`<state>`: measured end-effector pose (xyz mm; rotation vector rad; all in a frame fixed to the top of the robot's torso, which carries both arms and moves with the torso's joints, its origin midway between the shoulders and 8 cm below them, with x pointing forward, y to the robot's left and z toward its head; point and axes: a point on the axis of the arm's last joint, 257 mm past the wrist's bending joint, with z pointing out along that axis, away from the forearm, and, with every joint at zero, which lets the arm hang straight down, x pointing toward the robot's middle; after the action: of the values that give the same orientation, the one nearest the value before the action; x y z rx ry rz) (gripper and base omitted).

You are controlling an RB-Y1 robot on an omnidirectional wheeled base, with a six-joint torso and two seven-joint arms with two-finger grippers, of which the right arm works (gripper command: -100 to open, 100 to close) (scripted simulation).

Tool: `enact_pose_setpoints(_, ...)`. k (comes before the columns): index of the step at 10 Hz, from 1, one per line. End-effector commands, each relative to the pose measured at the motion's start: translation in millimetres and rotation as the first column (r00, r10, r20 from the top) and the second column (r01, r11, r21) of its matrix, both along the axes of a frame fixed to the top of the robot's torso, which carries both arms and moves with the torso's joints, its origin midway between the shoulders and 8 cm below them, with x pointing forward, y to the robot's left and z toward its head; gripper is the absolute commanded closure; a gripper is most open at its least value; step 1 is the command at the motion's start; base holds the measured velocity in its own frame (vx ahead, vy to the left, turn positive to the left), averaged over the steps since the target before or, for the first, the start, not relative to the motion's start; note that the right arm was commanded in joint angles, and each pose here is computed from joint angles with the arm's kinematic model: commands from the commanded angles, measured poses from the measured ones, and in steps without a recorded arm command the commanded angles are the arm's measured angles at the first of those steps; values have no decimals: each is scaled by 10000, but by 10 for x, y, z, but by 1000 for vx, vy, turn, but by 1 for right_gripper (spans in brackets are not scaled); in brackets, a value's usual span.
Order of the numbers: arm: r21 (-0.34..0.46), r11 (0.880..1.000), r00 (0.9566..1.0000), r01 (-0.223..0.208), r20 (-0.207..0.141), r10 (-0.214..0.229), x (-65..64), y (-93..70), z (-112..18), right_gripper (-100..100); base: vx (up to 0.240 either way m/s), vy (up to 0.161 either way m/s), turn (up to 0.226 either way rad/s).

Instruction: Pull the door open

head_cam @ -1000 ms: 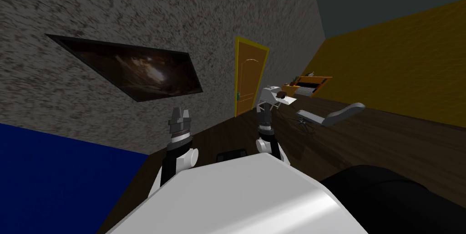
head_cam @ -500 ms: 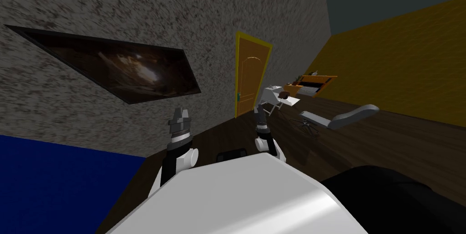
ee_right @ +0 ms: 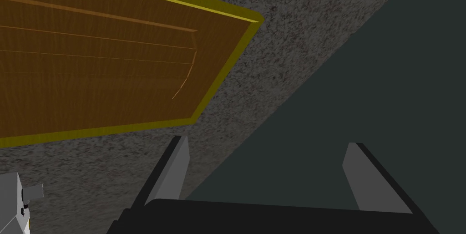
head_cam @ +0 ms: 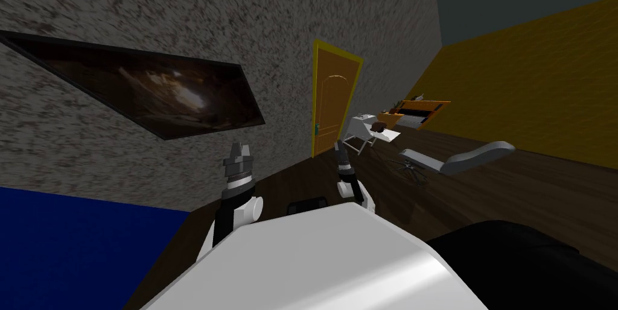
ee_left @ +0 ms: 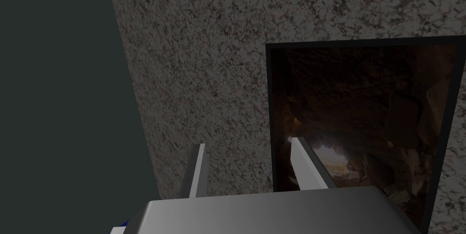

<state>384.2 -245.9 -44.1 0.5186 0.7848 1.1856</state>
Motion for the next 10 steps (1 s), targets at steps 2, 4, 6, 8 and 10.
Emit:
enact_pose_setpoints(2,-582,9982,9996,116,-266,-132,111,34,-148,-100,101,-25,14)
enact_pose_setpoints(4,-1029,9945,9987,189,-458,-237,198,53,-263,-100,91,-25,17)
enact_pose_setpoints(6,-1525,9880,9972,259,-656,-363,292,70,-389,-100,101,-25,14)
enact_pose_setpoints(8,-2025,9788,9952,320,-840,-499,384,82,-515,-100,93,-42,17)
enact_pose_setpoints(10,-2542,9664,9927,371,-1014,-648,476,89,-644,-100,88,-28,15)
